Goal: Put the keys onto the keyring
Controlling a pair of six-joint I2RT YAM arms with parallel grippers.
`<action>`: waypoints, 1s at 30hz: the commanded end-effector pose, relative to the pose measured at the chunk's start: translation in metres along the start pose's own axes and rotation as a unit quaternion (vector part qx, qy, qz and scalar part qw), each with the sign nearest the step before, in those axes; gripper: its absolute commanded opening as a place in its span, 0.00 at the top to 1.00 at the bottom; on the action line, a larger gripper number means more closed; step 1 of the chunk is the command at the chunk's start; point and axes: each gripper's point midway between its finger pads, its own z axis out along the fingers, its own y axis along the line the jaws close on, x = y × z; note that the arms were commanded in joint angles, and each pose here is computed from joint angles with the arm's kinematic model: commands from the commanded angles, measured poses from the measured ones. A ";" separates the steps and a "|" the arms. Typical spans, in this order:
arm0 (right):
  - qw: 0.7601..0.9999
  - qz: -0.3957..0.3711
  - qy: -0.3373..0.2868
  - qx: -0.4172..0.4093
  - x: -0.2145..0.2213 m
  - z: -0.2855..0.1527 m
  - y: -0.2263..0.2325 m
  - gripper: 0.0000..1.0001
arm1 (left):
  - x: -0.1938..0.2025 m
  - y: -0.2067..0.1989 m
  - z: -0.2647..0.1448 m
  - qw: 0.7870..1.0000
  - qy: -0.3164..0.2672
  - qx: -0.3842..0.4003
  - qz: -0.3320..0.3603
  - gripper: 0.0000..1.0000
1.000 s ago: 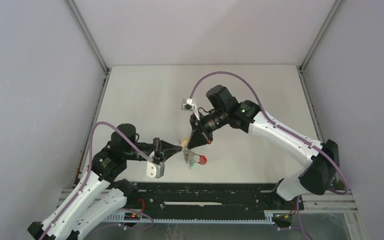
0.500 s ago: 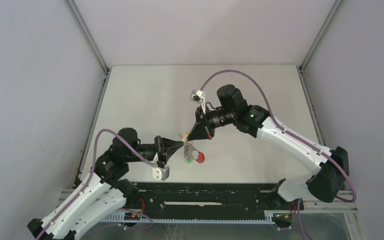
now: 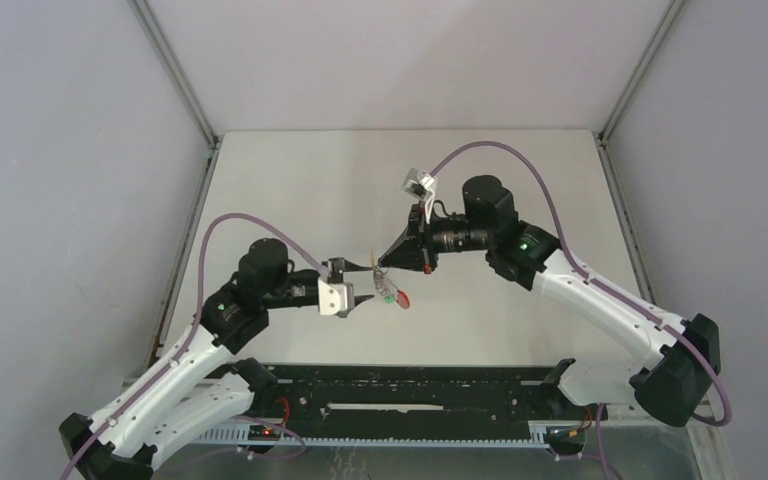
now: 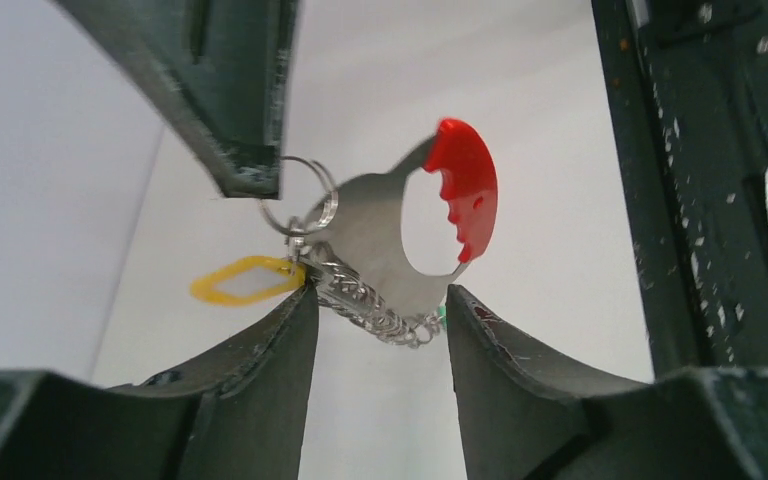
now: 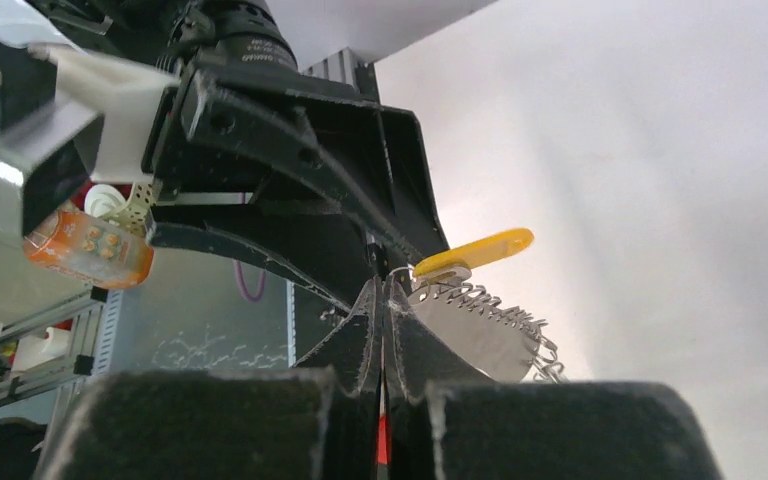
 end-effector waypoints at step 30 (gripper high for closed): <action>0.982 -0.127 -0.121 -0.073 -0.030 -0.009 0.036 1.00 | -0.068 0.036 -0.012 0.989 -0.087 -0.042 -0.115 0.67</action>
